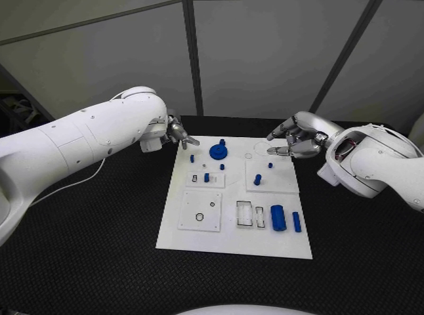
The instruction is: Assemble the parts on the task board
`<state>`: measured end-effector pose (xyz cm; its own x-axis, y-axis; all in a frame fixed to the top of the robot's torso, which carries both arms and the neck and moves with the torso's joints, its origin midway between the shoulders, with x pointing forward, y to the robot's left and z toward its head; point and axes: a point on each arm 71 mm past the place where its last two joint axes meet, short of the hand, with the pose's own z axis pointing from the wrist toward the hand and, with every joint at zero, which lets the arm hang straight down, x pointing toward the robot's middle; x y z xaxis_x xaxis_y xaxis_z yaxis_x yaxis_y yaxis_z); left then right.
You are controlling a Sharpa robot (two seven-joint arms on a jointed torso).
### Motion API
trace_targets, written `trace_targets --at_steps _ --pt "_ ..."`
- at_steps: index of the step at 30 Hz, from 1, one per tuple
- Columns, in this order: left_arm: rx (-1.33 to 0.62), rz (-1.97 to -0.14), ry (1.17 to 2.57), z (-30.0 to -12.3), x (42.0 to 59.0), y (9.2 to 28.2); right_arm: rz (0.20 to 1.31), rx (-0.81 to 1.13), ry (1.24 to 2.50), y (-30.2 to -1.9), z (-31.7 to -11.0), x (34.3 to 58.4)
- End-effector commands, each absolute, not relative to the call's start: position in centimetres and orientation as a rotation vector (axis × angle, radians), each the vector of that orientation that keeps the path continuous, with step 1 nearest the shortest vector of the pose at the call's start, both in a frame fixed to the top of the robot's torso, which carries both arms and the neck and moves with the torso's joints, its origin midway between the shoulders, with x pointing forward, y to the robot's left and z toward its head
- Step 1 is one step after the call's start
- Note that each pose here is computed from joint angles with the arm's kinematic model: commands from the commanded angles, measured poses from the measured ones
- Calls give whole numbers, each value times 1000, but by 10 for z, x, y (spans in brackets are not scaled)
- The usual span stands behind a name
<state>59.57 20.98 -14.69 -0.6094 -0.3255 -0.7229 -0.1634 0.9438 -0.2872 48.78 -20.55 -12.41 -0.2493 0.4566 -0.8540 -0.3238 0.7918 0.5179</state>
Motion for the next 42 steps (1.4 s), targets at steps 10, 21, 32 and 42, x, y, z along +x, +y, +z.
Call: trace_targets --at_steps 10,21,32,42 --pt "-237 -237 2310 -158 595 201 740 100 1652 -203 -122 488" --pt "-223 -240 2331 -165 594 199 744 97 1653 -202 -122 488" --pt "-202 -237 2353 -170 592 198 747 94 1655 -200 -122 488" --pt "-207 -230 2351 -172 593 200 747 92 1658 -199 -122 489"
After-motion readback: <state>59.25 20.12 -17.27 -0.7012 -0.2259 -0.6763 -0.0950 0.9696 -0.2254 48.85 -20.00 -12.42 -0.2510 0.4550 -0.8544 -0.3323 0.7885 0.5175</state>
